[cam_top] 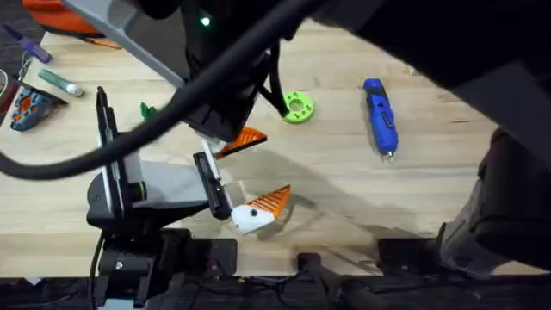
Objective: Pick up the gripper from the table and insert it into the empty holder that is missing its gripper. Then pick up a screw, insert it into the mounting hole, and use the screwdriver to tighten it. Finally, clean up the table by picking up the vegetable and placing it into the bucket.
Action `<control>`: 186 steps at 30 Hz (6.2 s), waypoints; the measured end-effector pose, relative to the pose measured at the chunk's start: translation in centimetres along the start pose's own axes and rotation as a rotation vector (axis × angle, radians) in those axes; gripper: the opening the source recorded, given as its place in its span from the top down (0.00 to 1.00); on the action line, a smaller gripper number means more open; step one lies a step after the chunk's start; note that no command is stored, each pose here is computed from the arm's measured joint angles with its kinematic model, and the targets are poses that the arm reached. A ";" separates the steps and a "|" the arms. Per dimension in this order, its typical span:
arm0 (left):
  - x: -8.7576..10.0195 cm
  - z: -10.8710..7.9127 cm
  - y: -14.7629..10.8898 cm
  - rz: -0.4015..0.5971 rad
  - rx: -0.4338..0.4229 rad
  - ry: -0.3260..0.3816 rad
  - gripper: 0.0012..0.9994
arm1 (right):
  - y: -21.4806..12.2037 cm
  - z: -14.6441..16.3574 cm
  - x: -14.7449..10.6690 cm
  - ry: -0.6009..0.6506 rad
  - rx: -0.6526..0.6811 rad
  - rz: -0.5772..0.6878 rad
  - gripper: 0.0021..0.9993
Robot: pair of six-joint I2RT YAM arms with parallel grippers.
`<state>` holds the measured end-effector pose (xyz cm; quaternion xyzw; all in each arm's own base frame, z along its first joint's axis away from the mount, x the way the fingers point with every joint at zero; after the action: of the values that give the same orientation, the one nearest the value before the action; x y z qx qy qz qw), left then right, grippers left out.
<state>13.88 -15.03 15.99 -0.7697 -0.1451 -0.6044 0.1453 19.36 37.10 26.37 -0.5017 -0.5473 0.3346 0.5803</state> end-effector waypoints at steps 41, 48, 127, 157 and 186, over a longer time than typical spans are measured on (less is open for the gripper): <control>0.0 0.0 0.0 0.000 0.000 0.000 0.01 | 0.9 0.8 0.3 -0.022 0.051 0.007 1.00; 0.0 0.0 0.0 0.000 0.000 0.000 0.01 | 1.2 0.8 0.0 -0.022 0.049 0.026 1.00; 0.0 0.0 0.0 0.000 0.000 -0.001 0.01 | 2.3 0.4 0.0 -0.030 0.032 0.054 1.00; 0.0 0.0 0.0 0.001 -0.001 -0.015 0.01 | 4.0 0.8 -0.4 -0.046 0.039 0.099 1.00; 0.0 0.0 0.0 0.002 -0.003 -0.019 0.01 | 3.7 -0.8 -1.0 -0.041 -0.017 0.115 0.11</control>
<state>13.83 -15.05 15.96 -0.7757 -0.1448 -0.5974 0.1432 20.59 37.01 22.60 -0.5303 -0.5322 0.3731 0.5444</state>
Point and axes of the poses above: each hand's point on the last joint's axis, 136 mm out from that joint toward the fingers, its own y axis out along the fingers, its own z axis along the line the jaws close on, x = y × z, the point moved 1 cm from there along -y, back along the fingers, and after that the axes turned 12 degrees about -y, right-handed, at the moved point
